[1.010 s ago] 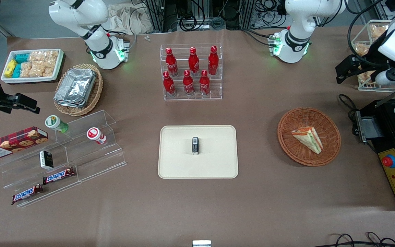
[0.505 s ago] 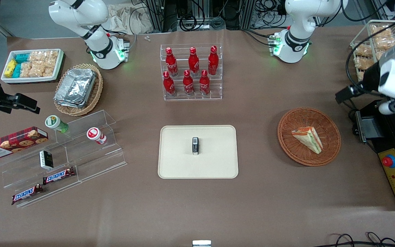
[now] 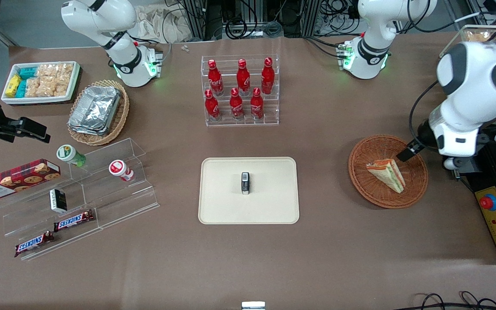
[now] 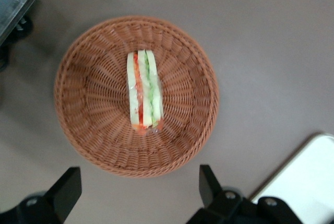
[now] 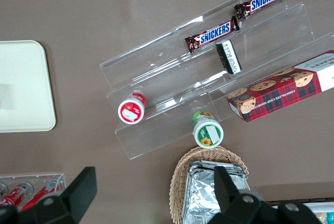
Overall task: Place sandwich from basket to tray
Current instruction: 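Lower the open left gripper onto the wrapped sandwich and close it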
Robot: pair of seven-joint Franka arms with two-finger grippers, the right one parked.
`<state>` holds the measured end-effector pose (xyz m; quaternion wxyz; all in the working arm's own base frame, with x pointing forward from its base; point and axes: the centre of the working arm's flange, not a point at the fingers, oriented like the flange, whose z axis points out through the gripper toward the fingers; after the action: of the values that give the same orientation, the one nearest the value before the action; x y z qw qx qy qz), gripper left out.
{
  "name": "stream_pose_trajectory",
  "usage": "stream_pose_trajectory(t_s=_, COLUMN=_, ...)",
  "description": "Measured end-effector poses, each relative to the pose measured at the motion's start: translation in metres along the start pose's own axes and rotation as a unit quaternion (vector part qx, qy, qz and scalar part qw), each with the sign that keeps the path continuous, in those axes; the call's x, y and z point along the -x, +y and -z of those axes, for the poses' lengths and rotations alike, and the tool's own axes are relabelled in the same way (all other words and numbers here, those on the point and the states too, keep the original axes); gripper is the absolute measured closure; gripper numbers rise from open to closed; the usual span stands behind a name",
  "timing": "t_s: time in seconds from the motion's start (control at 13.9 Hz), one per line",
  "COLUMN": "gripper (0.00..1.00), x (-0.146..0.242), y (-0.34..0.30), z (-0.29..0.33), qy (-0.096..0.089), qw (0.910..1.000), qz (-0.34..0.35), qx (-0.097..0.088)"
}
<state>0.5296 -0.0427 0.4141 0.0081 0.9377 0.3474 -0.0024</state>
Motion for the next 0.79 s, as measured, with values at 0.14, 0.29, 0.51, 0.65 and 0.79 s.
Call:
stream_pose_trajectory(t_s=0.14, gripper=0.0, x=0.005, y=-0.008, z=-0.034, qy=-0.006, qw=0.9998, qz=0.02, qx=-0.005)
stream_pose_trajectory(t_s=0.29, gripper=0.0, x=-0.004, y=-0.015, z=-0.054, qy=-0.01, qw=0.999, qz=0.042, qx=-0.009)
stream_pose_trajectory(t_s=0.51, gripper=0.0, x=-0.018, y=-0.02, z=-0.091, qy=-0.015, qw=0.9974, qz=0.069, qx=-0.018)
stream_pose_trajectory(t_s=0.65, gripper=0.0, x=-0.02, y=-0.017, z=-0.111, qy=-0.015, qw=0.9968, qz=0.076, qx=-0.02)
stream_pose_trajectory(t_s=0.79, gripper=0.0, x=-0.022, y=-0.015, z=-0.124, qy=-0.013, qw=0.9967, qz=0.078, qx=-0.018)
